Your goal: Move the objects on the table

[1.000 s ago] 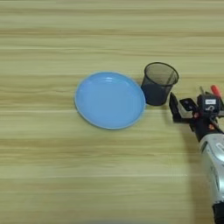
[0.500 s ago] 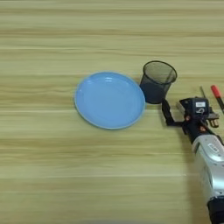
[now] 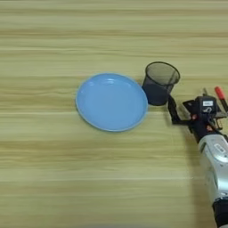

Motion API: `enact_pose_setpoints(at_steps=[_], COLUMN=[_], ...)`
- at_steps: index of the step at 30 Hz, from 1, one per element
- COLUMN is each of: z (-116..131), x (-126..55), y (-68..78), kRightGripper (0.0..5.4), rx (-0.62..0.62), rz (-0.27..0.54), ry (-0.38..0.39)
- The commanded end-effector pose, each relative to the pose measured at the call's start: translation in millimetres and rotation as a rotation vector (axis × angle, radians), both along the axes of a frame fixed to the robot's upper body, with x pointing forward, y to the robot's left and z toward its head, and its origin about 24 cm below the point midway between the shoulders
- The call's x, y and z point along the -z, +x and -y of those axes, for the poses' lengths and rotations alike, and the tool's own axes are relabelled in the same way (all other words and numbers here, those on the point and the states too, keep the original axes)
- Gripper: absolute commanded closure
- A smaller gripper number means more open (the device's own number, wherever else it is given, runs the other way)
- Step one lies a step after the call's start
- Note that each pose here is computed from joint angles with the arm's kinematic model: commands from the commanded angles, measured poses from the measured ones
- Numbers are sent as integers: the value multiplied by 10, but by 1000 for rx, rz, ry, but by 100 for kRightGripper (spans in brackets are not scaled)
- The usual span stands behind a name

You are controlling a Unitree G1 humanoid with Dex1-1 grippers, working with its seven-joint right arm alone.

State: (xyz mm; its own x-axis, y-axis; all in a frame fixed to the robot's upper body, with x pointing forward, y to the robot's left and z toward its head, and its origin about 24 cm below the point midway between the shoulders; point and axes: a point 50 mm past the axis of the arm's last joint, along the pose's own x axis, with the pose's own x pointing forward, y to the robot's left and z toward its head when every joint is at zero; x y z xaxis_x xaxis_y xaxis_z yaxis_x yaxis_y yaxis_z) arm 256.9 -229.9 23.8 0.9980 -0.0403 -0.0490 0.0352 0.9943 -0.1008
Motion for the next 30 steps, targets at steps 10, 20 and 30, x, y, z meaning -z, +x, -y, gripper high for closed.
enact_pose_setpoints(at_steps=[10,20,30], z=[74,30,-21], x=[-8,76,73], y=[152,156,143], kRightGripper=[6,6,52], rx=[23,13,-9], rz=[11,-17,-24], ry=[29,61,76])
